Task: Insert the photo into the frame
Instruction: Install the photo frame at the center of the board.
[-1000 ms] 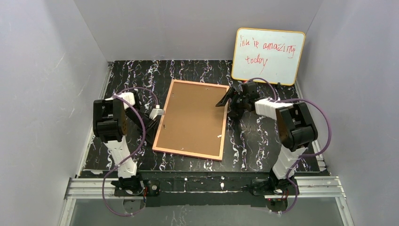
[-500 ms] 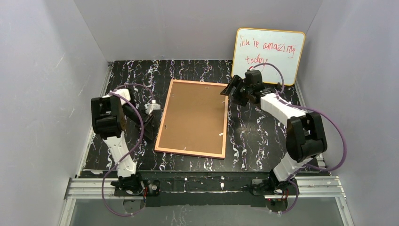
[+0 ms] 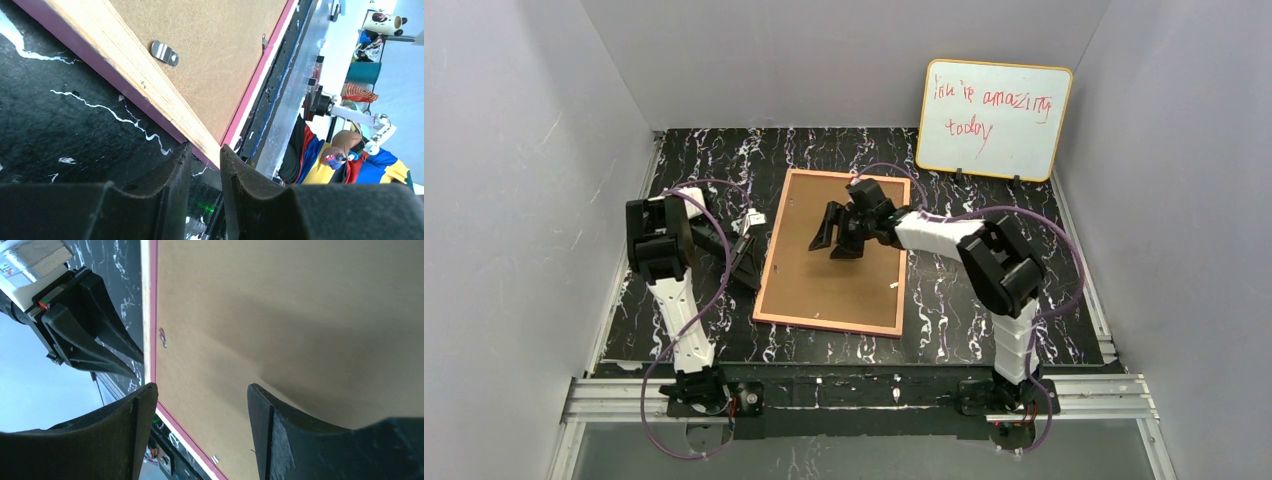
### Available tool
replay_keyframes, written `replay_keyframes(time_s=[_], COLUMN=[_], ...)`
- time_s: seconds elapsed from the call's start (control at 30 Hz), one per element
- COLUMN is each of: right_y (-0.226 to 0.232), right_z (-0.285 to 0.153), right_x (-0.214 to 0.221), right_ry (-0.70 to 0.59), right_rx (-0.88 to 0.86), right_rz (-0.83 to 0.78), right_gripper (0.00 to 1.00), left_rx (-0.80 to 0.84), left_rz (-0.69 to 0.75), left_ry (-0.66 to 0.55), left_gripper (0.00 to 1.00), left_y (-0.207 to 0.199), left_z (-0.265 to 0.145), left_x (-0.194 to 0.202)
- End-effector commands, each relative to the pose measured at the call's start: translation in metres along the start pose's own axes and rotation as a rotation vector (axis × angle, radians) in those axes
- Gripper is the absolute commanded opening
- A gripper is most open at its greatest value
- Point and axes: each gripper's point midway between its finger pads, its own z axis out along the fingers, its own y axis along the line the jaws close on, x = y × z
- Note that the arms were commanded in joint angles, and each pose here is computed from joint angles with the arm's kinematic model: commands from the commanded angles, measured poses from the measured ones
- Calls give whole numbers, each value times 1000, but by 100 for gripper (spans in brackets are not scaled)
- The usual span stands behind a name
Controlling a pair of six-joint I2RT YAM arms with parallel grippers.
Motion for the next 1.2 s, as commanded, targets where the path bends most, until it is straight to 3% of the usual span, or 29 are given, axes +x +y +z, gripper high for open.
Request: replay_keyframes(time_s=[0.0,0.23,1.17], right_y=[52,75,78], right_z=[19,42,92], right_x=[-4,15,61], right_ry=[7,65,228], right_rx=[-133,-187,-188], right_rz=[-50,-77,-126], right_gripper=[74,71,62], left_rx=[58,-16,3], left_rz=[33,-29,-38], left_ry=[-79,-75,-39], left_gripper=[27,13,8], left_y=[-14,13,14], left_z=[-3,2,14], left_x=[-15,-17,0])
